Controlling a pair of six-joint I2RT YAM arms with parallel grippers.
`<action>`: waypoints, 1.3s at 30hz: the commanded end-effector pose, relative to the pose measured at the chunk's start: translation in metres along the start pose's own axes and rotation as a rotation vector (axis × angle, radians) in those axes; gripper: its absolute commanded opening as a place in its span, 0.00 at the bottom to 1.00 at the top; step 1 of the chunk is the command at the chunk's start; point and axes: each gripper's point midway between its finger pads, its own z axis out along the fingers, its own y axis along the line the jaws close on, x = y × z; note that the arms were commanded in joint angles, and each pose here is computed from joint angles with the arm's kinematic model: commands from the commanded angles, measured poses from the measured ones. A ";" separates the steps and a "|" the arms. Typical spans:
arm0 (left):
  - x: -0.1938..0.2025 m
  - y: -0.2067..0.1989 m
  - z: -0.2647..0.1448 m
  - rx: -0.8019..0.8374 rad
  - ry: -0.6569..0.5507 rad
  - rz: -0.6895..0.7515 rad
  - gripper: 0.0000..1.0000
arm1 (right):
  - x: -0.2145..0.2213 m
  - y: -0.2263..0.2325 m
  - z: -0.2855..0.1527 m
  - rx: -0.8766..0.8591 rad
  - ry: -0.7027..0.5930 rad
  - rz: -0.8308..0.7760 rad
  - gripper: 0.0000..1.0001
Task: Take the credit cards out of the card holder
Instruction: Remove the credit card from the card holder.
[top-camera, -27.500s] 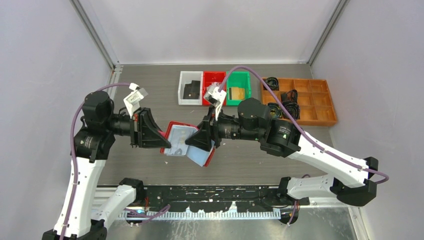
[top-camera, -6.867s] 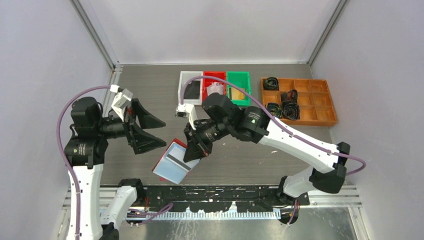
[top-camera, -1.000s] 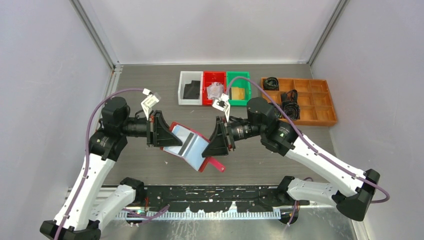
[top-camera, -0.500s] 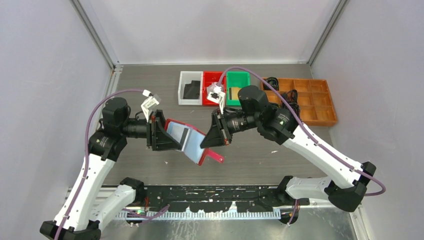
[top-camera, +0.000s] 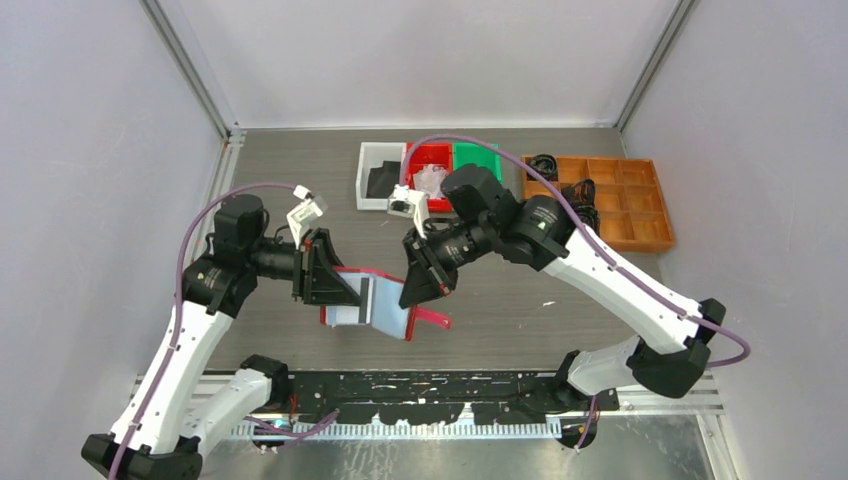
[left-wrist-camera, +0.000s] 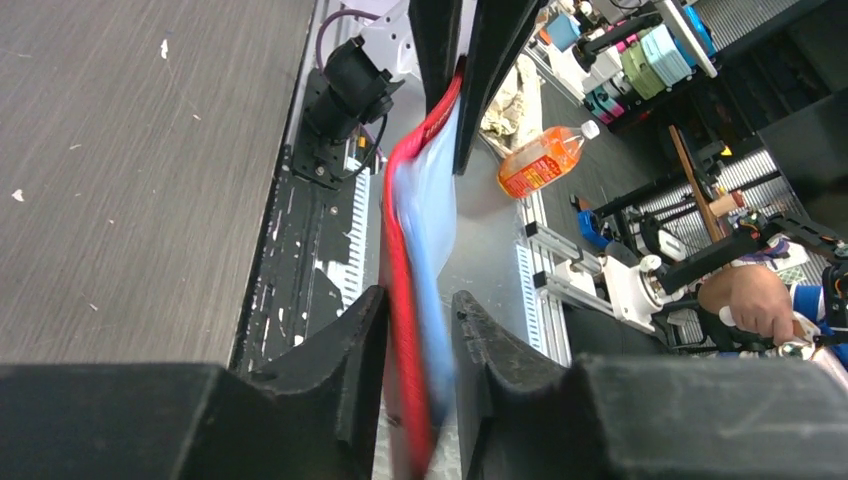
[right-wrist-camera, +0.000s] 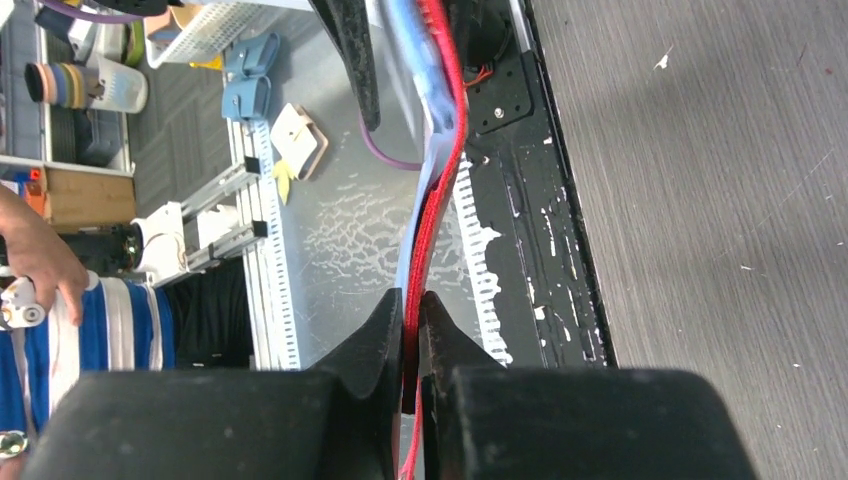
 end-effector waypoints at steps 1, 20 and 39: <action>0.001 -0.013 -0.002 0.056 0.014 0.045 0.25 | -0.004 0.005 -0.003 0.019 0.020 -0.062 0.01; -0.029 0.044 -0.002 -0.251 -0.070 -0.072 0.00 | -0.066 0.030 -0.059 -0.074 -0.505 0.094 0.61; -0.037 0.005 0.002 -0.077 -0.125 -0.127 0.00 | -0.054 0.003 0.016 -0.297 -0.448 0.258 0.53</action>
